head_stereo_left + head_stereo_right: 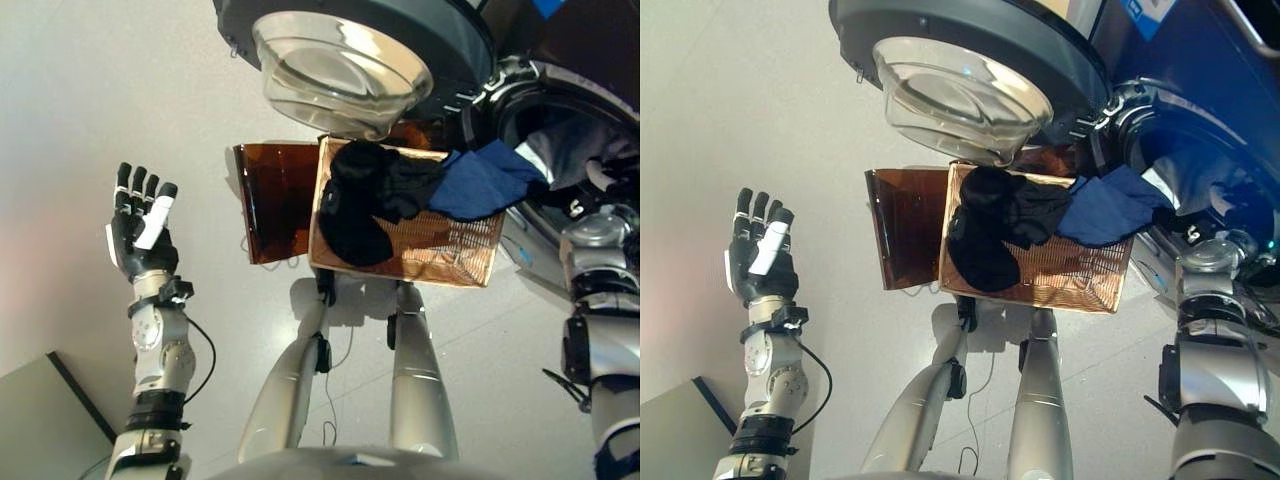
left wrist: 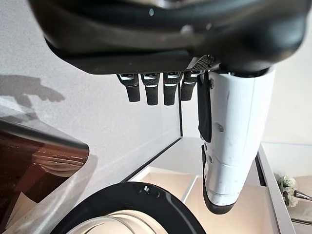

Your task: Pick up the clothes and place them into the washing machine

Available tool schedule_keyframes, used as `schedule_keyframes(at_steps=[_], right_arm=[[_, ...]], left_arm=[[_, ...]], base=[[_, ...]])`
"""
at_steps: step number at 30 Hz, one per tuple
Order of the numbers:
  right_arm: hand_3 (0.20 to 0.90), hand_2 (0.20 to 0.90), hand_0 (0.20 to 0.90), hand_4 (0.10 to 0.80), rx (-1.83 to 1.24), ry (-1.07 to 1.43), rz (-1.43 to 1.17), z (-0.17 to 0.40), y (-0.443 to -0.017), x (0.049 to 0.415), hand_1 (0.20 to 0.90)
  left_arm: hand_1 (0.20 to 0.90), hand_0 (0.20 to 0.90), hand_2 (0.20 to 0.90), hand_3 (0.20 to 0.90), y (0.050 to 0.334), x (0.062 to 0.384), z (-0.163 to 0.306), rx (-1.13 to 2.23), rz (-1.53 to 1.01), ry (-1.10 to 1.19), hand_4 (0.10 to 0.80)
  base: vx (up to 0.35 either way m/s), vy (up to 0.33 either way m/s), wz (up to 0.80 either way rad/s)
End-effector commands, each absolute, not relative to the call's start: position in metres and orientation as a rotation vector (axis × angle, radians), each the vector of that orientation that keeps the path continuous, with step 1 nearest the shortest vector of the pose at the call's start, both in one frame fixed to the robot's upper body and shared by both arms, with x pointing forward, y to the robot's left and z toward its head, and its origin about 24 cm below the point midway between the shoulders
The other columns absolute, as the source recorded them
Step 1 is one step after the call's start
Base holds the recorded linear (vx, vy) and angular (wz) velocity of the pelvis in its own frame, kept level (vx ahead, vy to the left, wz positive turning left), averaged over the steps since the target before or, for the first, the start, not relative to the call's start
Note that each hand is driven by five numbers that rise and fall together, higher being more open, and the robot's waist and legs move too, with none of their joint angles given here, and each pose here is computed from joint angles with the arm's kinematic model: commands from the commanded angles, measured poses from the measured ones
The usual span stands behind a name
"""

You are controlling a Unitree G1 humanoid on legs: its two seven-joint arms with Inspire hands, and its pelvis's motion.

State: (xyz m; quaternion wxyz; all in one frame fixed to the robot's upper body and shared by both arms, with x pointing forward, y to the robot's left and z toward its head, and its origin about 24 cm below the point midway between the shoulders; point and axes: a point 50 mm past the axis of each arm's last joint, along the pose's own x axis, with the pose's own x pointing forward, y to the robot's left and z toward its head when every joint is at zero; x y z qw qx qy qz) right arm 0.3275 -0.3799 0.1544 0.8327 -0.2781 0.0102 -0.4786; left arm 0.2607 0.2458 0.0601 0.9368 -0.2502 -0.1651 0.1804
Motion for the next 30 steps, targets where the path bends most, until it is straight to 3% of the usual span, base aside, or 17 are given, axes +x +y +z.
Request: schedule_keyframes(at_steps=[1, 7, 8, 9, 10, 30], right_arm=[[0.200, 0.200, 0.200, 0.300, -0.771, -0.177, -0.963, 0.180, -0.371, 0.327, 0.200], [0.200, 0.200, 0.200, 0.300, -0.900, -0.273, -0.695, 0.158, -0.323, 0.333, 0.200], [0.466, 0.466, 0.466, 0.490, -0.909, -0.267, -0.671, 0.154, -0.319, 0.333, 0.466], [0.859, 0.859, 0.859, 0.771, -0.927, -0.258, -0.653, 0.150, -0.316, 0.334, 0.859], [0.900, 0.900, 0.900, 0.800, -0.960, -0.263, -0.632, 0.149, -0.311, 0.336, 0.900], [0.900, 0.900, 0.900, 0.800, -1.165, -0.180, -0.573, 0.124, -0.285, 0.348, 0.900]], left_arm=[[0.900, 0.900, 0.900, 0.900, 0.267, 0.245, 0.097, -0.430, 0.397, -0.574, 0.800], [0.900, 0.900, 0.900, 0.900, 0.264, 0.247, 0.097, -0.447, 0.401, -0.587, 0.800], [0.900, 0.900, 0.900, 0.900, 0.263, 0.247, 0.096, -0.450, 0.396, -0.584, 0.800], [0.900, 0.900, 0.900, 0.900, 0.262, 0.248, 0.096, -0.447, 0.392, -0.579, 0.800], [0.900, 0.900, 0.900, 0.900, 0.262, 0.248, 0.096, -0.444, 0.389, -0.581, 0.800], [0.900, 0.900, 0.900, 0.900, 0.260, 0.249, 0.096, -0.449, 0.419, -0.583, 0.800]], base=[[0.000, 0.000, 0.00], [0.000, -0.003, 0.01], [-0.003, -0.005, 0.03], [-0.002, 0.000, 0.04], [-0.005, 0.009, 0.03], [0.000, 0.000, 0.00]])
